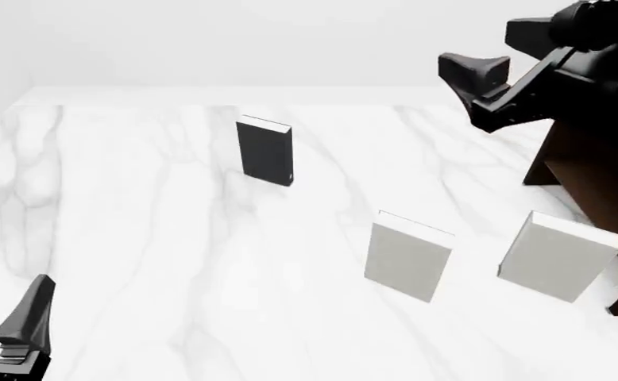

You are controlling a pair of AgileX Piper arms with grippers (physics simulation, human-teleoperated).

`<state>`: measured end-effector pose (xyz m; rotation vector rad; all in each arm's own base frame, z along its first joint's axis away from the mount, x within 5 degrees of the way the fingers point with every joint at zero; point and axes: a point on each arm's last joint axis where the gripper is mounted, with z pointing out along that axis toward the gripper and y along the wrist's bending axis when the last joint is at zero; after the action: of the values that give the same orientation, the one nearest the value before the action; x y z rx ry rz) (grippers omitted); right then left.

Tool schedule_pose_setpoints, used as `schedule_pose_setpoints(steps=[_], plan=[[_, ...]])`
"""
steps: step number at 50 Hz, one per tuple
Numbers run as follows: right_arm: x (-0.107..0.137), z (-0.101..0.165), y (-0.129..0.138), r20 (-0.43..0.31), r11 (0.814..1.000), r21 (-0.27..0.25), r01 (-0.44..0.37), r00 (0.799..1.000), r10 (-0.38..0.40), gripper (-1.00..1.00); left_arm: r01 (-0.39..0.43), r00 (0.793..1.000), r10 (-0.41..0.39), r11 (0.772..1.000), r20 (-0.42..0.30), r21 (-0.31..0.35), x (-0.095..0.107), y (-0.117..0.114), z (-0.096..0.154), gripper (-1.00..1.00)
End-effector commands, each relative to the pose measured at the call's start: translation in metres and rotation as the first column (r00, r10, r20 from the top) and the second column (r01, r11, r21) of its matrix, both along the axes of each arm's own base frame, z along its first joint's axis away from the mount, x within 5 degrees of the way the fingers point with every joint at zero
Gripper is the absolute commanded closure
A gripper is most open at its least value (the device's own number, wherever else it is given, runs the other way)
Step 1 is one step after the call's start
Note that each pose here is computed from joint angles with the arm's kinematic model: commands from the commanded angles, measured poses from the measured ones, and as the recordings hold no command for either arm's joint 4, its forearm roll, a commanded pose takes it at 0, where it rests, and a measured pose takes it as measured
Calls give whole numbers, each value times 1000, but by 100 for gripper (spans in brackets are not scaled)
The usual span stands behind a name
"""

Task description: Pick up the book on the left and place it on top of the shelf.

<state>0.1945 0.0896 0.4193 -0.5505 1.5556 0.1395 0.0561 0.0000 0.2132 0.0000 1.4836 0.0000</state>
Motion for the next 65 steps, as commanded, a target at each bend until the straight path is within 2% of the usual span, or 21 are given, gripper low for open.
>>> schedule_pose_setpoints(steps=[1,7,11,16,17,36,40,65], plan=[[35,-5,31,-49,999,-12,-50,998,50,-100,0,1000,0,1000,0,0,0,0,0,-100],[48,-12,50,-76,996,-10,-88,993,87,-100,0,1000,0,1000,0,0,0,0,0,-100],[59,-19,59,-86,996,-7,-94,992,93,-100,0,1000,0,1000,0,0,0,0,0,-100],[61,-20,60,-88,995,-5,-96,992,95,-100,0,1000,0,1000,0,0,0,0,0,-100],[69,-26,69,-103,994,-4,-106,989,105,-100,0,1000,0,1000,0,0,0,0,0,-100],[106,-46,100,-121,992,17,-122,985,124,-100,0,1000,0,1000,0,0,0,0,0,-100],[115,-53,104,-123,993,33,-115,985,118,-100,0,1000,0,1000,0,0,0,0,0,-100],[148,-81,123,-154,993,48,-106,982,112,-100,0,1000,0,1000,0,0,0,0,0,-100]])
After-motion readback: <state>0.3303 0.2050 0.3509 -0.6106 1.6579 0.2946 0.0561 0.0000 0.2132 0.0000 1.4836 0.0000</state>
